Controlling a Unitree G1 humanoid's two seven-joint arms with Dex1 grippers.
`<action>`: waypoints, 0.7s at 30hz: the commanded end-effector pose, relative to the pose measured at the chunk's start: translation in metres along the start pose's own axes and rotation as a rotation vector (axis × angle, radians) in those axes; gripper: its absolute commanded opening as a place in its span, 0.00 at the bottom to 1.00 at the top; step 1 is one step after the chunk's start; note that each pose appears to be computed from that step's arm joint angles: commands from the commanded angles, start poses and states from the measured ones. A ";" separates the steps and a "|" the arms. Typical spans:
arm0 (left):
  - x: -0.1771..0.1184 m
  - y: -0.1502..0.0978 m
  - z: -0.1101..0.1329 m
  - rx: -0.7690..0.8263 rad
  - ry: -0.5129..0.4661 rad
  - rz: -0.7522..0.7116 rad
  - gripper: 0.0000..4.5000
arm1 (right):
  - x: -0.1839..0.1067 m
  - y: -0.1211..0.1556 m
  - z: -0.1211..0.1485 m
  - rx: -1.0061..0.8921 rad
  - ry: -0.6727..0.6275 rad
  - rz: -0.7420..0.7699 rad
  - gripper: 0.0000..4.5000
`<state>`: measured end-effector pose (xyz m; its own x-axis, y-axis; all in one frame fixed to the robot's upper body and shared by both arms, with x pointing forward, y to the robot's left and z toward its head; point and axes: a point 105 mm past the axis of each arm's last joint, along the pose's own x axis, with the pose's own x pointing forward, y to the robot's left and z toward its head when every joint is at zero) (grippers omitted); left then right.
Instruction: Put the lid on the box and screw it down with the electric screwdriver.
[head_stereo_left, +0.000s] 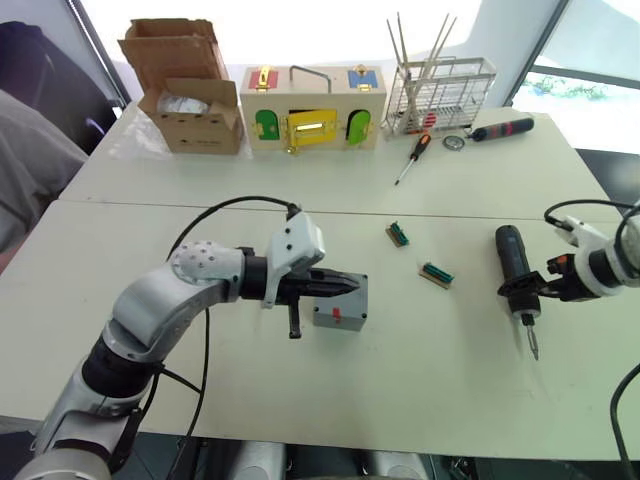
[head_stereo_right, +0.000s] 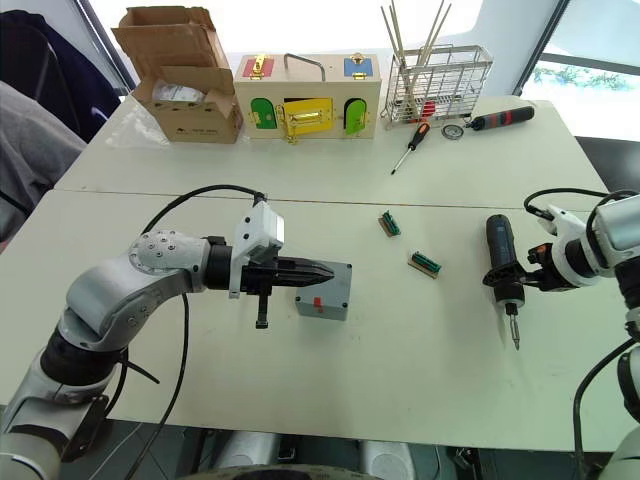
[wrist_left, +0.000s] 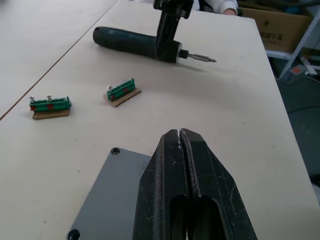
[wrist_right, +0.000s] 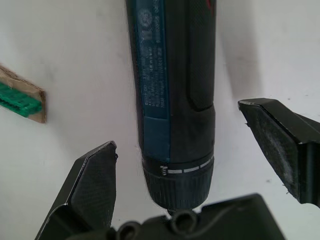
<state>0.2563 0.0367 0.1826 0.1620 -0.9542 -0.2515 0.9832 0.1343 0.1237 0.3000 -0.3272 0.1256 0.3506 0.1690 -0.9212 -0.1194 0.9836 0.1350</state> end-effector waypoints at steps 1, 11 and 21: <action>-0.001 -0.003 0.007 0.034 -0.022 0.018 0.00 | 0.007 -0.001 -0.004 -0.062 0.050 -0.031 0.85; 0.003 0.000 0.004 0.014 -0.037 0.045 0.00 | 0.017 -0.018 -0.007 -0.150 0.118 -0.099 0.40; -0.002 0.007 -0.002 -0.011 -0.034 0.083 0.00 | -0.006 -0.006 0.029 -0.123 -0.047 0.010 0.40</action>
<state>0.2619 0.0371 0.1748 0.2252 -0.9452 -0.2365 0.9727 0.2043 0.1097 0.3115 -0.3347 0.1151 0.2824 0.1349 -0.9498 -0.2489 0.9665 0.0633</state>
